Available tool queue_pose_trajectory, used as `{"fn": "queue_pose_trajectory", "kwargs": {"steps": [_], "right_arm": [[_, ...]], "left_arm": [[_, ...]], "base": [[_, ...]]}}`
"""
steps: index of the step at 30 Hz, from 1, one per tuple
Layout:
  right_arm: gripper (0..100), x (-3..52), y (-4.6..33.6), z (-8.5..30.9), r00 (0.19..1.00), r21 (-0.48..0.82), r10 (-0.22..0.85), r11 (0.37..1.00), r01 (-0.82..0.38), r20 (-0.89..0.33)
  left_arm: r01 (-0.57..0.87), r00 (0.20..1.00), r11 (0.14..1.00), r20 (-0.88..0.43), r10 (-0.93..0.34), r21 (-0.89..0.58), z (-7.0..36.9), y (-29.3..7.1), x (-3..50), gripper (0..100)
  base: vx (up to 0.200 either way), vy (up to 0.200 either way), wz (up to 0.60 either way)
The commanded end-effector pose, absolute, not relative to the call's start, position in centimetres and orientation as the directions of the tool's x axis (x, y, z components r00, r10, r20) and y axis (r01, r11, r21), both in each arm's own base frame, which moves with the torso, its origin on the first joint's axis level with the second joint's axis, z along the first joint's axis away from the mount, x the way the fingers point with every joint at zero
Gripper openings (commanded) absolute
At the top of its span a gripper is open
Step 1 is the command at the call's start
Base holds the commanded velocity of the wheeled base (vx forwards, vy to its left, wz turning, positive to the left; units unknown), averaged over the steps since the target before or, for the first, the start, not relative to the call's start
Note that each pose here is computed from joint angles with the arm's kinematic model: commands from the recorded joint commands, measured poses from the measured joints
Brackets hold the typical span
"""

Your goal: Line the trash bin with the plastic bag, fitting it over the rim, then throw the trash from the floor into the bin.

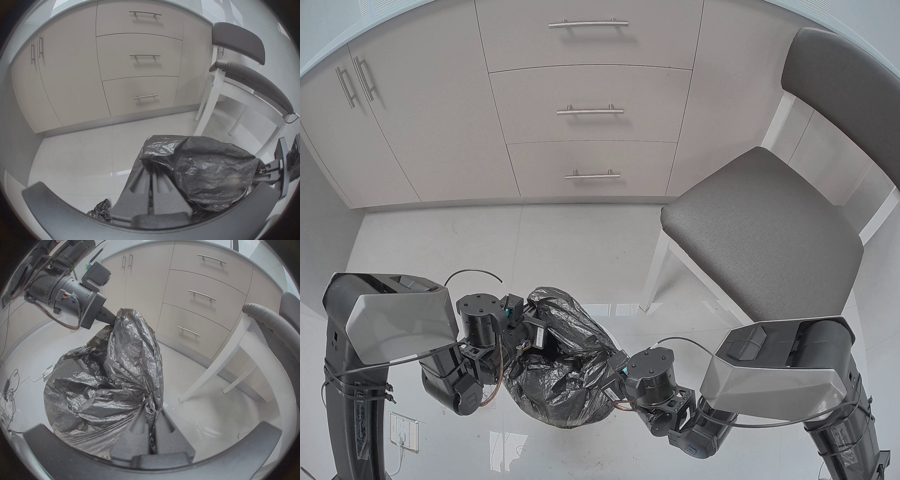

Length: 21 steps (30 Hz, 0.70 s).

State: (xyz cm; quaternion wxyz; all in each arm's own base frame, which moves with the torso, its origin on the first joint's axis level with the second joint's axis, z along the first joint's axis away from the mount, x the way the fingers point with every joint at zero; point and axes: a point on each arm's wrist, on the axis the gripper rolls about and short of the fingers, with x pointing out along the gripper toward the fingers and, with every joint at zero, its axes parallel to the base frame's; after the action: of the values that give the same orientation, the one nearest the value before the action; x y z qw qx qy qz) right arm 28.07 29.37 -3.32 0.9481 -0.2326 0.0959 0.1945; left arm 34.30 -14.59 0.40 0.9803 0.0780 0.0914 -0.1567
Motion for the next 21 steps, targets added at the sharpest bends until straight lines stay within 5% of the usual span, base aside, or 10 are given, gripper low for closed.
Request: {"fn": "queue_pose_trajectory", "kwargs": {"steps": [1,9,10,21], "right_arm": [[0,28.15,29.35,-3.09,0.909,-0.402,0.323,0.819,-0.409,-0.265],[0,28.22,29.41,-3.04,0.912,-0.402,0.318,0.823,-0.402,-0.259],[0,28.27,29.37,-3.04,0.912,-0.402,0.317,0.824,-0.400,-0.259],[0,28.46,29.31,-2.90,0.916,-0.395,0.315,0.830,-0.393,-0.249]], "left_arm": [[0.323,0.932,0.938,-0.212,-0.293,0.125,0.22,-14.58,34.16,0],[0.326,0.933,0.932,-0.215,-0.290,0.158,0.19,-14.47,34.20,0],[0.326,0.931,0.932,-0.224,-0.288,0.159,0.11,-14.48,34.23,100],[0.318,0.937,0.935,-0.206,-0.283,0.157,0.59,-14.54,34.97,100]], "base": [[0.000,0.000,0.00],[0.000,0.000,0.00],[0.000,0.000,0.00],[0.000,0.000,0.00]]}}
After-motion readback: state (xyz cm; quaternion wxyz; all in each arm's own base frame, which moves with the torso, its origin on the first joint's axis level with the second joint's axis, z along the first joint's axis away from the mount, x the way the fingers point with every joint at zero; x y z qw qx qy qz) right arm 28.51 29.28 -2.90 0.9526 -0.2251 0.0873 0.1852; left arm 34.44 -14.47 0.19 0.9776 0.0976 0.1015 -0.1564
